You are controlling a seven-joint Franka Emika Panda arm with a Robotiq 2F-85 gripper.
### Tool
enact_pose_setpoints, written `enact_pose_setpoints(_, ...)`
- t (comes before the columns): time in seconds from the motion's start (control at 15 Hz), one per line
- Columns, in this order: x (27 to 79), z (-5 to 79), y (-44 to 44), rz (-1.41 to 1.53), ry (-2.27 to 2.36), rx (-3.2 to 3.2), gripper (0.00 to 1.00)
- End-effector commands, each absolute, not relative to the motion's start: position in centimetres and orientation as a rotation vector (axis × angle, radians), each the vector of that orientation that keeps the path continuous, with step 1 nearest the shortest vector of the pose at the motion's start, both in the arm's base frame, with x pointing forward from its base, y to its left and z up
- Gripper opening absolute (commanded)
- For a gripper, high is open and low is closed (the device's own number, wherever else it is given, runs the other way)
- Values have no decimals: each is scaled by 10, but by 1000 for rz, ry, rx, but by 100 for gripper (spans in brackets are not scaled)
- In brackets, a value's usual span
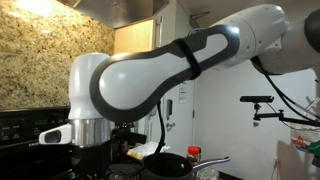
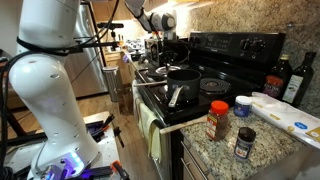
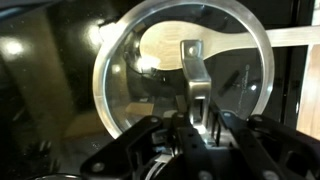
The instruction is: Cover the pot with the clear lid
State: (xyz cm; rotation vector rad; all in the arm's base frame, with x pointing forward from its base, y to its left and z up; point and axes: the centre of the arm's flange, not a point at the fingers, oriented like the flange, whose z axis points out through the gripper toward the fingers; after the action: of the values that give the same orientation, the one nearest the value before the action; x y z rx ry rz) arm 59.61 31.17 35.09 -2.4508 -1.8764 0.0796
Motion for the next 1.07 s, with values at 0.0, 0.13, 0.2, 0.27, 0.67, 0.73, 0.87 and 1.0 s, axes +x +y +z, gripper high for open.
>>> enact_pose_setpoints(0.0,560,415,288,35,-1767,-2575,12)
enact_pose_setpoints(0.13,545,448,273,-50,-1692,-2640,12)
enact_pose_setpoints(0.2,539,461,265,-73,-1656,-2660,12)
enact_pose_setpoints(0.27,531,474,253,-112,-1585,-2701,12)
enact_pose_setpoints(0.67,508,507,166,-161,-1176,-2865,12)
enact_pose_setpoints(0.73,507,505,152,-173,-1127,-2884,12)
enact_pose_setpoints(0.87,509,493,122,-180,-1040,-2911,12)
enact_pose_setpoints(1.0,514,478,95,-177,-969,-2923,12)
